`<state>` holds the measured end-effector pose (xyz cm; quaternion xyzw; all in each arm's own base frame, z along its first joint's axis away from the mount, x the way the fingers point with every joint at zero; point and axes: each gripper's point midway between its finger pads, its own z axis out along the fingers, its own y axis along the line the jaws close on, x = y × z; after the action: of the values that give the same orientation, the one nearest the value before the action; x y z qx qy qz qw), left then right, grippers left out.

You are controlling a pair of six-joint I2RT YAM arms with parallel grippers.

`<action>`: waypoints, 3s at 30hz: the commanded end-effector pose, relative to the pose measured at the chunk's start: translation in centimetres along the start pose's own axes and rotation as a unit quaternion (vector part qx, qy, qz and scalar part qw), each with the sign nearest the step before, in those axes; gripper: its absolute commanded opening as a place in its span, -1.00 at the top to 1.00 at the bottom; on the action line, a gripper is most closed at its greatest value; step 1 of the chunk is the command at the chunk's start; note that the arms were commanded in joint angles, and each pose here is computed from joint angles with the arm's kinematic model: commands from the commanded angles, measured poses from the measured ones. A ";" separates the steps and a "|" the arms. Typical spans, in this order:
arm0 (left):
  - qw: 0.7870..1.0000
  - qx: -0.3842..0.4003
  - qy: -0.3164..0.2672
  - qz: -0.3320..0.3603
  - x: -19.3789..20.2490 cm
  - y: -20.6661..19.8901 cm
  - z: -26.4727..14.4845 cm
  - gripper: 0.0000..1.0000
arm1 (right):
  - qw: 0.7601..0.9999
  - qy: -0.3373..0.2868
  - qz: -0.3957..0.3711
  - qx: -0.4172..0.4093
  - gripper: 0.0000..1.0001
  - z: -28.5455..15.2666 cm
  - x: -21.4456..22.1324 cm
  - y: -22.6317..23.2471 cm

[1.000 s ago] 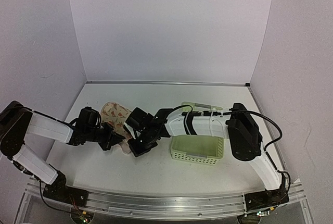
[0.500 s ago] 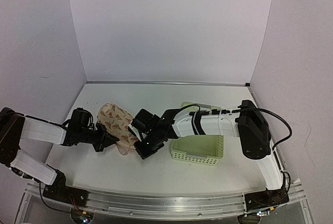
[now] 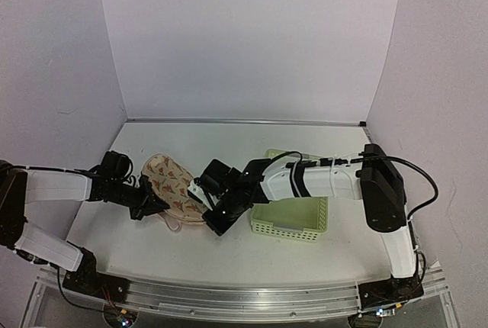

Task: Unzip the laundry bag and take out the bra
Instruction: Unzip the zipper of the laundry bag, then adjust the laundry bag at the center of the board, then hold the laundry bag at the center of the board.

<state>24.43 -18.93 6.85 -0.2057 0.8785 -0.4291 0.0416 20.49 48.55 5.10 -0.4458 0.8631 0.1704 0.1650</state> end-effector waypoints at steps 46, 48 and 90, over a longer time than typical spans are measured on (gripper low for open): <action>0.982 -0.125 -0.045 0.131 -9.5 -3.8 -2.2 0.45 | 0.998 -0.022 0.027 -0.055 1.00 2.6 -4.5 4.8; 0.983 -0.123 -0.054 0.126 -9.2 -4.3 -2.9 0.30 | 0.998 -0.019 0.036 -0.057 1.00 2.9 -4.5 4.6; 0.992 0.052 -0.044 -0.105 0.1 -1.3 0.8 -0.70 | 0.990 -0.049 0.087 -0.101 1.00 2.8 -8.5 4.4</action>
<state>23.96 -19.23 6.98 -0.3166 0.8320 -0.4546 0.0299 21.58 57.62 5.41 -0.3781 0.8746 0.2724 0.1336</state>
